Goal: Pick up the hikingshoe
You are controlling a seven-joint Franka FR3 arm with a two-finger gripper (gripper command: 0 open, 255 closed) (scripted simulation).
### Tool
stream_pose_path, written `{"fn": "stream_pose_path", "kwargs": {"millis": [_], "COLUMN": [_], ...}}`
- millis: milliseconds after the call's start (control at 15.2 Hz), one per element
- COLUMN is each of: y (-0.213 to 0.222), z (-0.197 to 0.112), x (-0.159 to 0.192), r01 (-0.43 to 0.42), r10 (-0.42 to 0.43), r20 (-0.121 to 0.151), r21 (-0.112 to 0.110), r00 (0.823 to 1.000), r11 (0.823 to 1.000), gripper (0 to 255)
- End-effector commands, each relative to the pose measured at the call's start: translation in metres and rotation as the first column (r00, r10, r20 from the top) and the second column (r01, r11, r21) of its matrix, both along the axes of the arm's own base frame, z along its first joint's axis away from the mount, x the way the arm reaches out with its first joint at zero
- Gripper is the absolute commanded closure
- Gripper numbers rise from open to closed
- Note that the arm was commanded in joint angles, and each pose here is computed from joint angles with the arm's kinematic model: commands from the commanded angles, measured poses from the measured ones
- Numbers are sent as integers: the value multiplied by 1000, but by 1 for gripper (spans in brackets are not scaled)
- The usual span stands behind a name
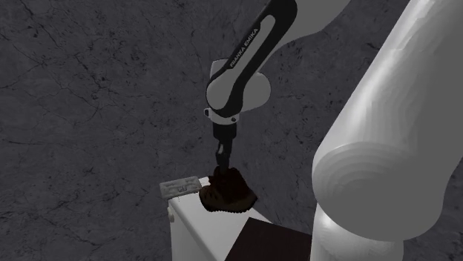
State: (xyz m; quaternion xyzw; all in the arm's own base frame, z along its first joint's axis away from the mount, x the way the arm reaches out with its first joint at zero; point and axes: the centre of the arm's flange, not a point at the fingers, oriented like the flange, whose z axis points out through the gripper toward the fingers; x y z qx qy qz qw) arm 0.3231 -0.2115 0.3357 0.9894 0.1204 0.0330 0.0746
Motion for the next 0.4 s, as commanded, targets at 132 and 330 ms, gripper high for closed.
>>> {"fn": "stream_pose_path", "kwargs": {"millis": [132, 330], "y": [-1, -1], "z": [22, 28], "x": [0, 0], "r01": [0, 0], "r10": [0, 0], "r20": [2, 2], "r21": [-1, -1], "r00": [1000, 1000], "r11": [1000, 1000], "gripper": [255, 255]}}
